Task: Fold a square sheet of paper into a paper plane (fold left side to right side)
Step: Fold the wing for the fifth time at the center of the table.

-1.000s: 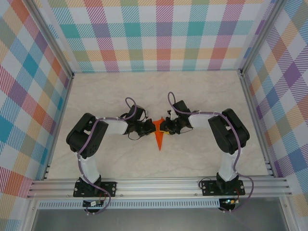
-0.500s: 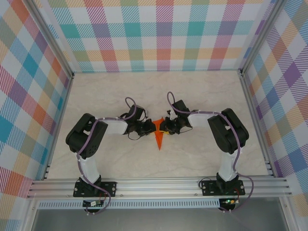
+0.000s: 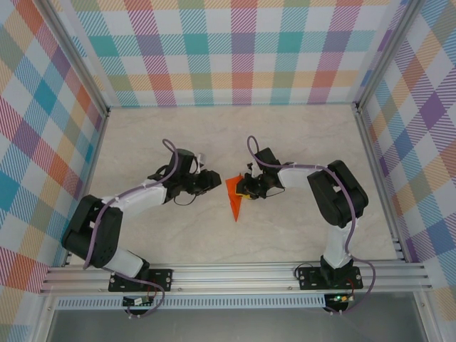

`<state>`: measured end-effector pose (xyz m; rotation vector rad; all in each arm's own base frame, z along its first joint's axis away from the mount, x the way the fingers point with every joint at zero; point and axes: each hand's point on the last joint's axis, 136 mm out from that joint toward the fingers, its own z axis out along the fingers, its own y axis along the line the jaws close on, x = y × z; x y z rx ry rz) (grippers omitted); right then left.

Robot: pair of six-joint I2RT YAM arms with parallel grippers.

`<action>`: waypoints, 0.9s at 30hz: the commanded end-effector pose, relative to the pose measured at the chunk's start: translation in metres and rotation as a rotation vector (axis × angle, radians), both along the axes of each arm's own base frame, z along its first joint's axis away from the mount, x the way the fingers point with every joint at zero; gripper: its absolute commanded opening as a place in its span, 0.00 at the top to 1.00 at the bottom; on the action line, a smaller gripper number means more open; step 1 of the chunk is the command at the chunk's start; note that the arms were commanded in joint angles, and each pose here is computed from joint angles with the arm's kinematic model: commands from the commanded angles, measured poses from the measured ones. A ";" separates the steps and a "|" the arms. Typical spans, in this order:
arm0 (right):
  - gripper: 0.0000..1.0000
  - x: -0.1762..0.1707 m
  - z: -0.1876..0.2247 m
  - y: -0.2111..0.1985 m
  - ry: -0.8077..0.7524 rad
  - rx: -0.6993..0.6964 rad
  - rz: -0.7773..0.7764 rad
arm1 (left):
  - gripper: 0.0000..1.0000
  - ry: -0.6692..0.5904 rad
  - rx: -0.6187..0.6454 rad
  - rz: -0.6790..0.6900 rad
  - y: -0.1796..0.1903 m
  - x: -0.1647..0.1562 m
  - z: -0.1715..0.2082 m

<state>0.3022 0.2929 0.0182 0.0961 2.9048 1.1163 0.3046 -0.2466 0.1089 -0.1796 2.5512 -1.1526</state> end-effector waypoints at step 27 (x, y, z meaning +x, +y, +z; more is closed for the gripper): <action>0.78 -0.019 -0.032 -0.017 0.091 -0.127 0.013 | 0.89 0.105 -0.099 -0.173 -0.097 -0.059 -0.036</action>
